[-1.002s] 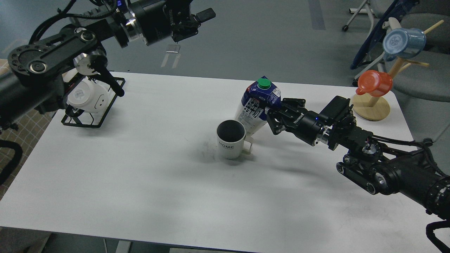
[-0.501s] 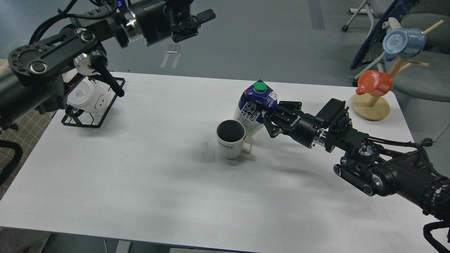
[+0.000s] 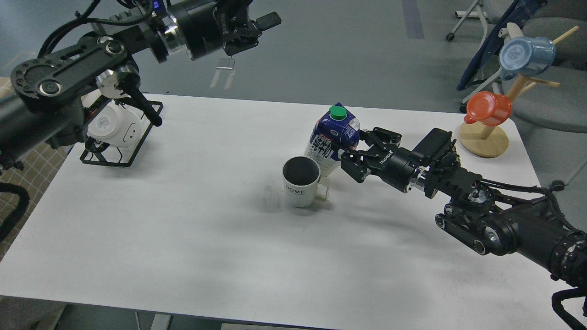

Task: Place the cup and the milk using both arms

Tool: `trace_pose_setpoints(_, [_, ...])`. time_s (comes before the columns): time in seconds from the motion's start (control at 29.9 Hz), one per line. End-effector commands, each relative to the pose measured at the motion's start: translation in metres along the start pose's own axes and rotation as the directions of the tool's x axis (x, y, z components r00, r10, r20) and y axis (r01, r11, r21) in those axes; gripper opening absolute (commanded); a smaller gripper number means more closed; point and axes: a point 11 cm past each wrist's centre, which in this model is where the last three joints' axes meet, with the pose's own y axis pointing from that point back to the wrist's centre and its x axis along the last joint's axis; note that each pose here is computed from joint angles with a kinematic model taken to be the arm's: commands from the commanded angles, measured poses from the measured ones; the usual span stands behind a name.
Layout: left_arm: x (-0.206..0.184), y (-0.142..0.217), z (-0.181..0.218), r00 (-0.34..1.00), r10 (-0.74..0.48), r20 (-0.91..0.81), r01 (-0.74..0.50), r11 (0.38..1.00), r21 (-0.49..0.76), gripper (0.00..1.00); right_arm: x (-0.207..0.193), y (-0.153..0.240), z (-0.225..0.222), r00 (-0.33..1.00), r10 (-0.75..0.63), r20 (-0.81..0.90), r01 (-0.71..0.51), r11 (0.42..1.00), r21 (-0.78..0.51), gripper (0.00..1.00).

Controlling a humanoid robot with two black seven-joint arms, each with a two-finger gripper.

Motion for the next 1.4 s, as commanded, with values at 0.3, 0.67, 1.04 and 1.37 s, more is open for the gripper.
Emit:
trace_pose_setpoints(0.3, [0.000,0.000,0.000,1.000,0.000,0.001,0.000,1.000,0.000,0.97,0.005,-0.002,0.000,1.000,0.009,-0.002,-0.009,1.000,0.004,0.68])
trace_pose_setpoints(0.67, [0.000,0.000,0.000,1.000,-0.001,0.003,0.001,1.000,0.001,0.97,0.009,0.013,0.008,1.000,0.003,-0.010,-0.003,1.000,0.002,0.69])
trace_pose_setpoints(1.04, [0.000,0.000,0.000,1.000,-0.001,0.004,0.001,1.000,0.002,0.97,0.013,0.035,0.006,1.000,-0.004,0.028,0.004,1.000,0.025,0.71])
trace_pose_setpoints(1.37, [0.000,0.002,-0.002,1.000,0.002,0.002,-0.002,1.000,0.004,0.97,0.048,0.108,0.025,1.000,0.001,0.020,-0.001,1.000,0.001,0.73])
